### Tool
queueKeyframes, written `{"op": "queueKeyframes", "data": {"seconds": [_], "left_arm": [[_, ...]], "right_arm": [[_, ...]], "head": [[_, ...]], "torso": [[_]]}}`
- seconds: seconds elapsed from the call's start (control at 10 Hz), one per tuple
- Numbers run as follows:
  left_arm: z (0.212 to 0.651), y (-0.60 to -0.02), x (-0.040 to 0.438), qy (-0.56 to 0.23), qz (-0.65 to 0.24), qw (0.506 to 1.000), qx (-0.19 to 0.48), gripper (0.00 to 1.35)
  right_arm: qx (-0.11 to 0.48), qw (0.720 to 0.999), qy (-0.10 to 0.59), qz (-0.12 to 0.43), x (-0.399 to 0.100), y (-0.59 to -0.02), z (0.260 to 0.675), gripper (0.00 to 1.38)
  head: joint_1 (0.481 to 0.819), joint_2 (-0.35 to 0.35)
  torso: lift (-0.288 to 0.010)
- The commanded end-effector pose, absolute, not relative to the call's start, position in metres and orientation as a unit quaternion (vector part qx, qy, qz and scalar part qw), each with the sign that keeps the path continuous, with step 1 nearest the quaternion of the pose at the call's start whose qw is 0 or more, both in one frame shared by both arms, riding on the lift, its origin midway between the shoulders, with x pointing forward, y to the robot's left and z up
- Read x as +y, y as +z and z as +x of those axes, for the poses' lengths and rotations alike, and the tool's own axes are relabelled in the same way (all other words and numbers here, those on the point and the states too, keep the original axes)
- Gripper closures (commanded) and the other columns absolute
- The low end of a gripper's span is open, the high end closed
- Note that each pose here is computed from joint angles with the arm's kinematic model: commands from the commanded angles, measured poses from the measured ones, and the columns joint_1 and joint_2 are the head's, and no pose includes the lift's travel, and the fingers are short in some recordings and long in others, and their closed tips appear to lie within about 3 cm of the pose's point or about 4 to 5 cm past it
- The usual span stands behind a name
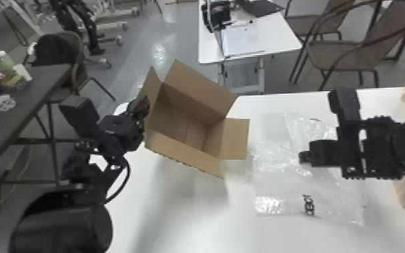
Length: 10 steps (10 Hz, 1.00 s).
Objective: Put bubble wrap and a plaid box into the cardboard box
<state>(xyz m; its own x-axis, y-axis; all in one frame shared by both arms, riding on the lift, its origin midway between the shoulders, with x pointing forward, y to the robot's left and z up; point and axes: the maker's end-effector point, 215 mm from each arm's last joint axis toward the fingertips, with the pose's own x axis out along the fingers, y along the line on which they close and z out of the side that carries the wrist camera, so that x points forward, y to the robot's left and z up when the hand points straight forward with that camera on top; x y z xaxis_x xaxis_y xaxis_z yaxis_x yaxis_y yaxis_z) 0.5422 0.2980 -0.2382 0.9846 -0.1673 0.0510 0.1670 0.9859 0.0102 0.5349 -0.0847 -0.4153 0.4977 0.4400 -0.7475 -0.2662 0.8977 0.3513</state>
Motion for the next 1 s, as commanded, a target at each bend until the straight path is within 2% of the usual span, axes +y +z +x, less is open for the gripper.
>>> {"op": "queueKeyframes", "data": {"seconds": [0.0, 0.3, 0.5, 0.9], "left_arm": [[0.540, -0.239, 0.301, -0.080, 0.001, 0.996, -0.028, 1.22], [0.538, -0.240, 0.304, -0.077, -0.002, 0.997, -0.029, 1.22], [0.541, -0.240, 0.298, -0.082, -0.002, 0.996, -0.026, 1.22], [0.542, -0.248, 0.295, -0.083, -0.003, 0.996, -0.019, 1.22]], "right_arm": [[0.425, 0.876, 0.201, 0.106, -0.104, -0.383, 0.535, 1.27], [0.373, 0.900, 0.198, 0.106, -0.136, -0.325, 0.530, 1.27], [0.344, 0.901, 0.238, 0.119, -0.117, -0.295, 0.532, 1.27], [0.295, 0.889, 0.329, 0.123, -0.066, -0.260, 0.544, 1.27]], "head": [[0.695, 0.216], [0.685, 0.186], [0.662, 0.173], [0.620, 0.207]], "torso": [[-0.109], [-0.109], [-0.109], [-0.109]]}}
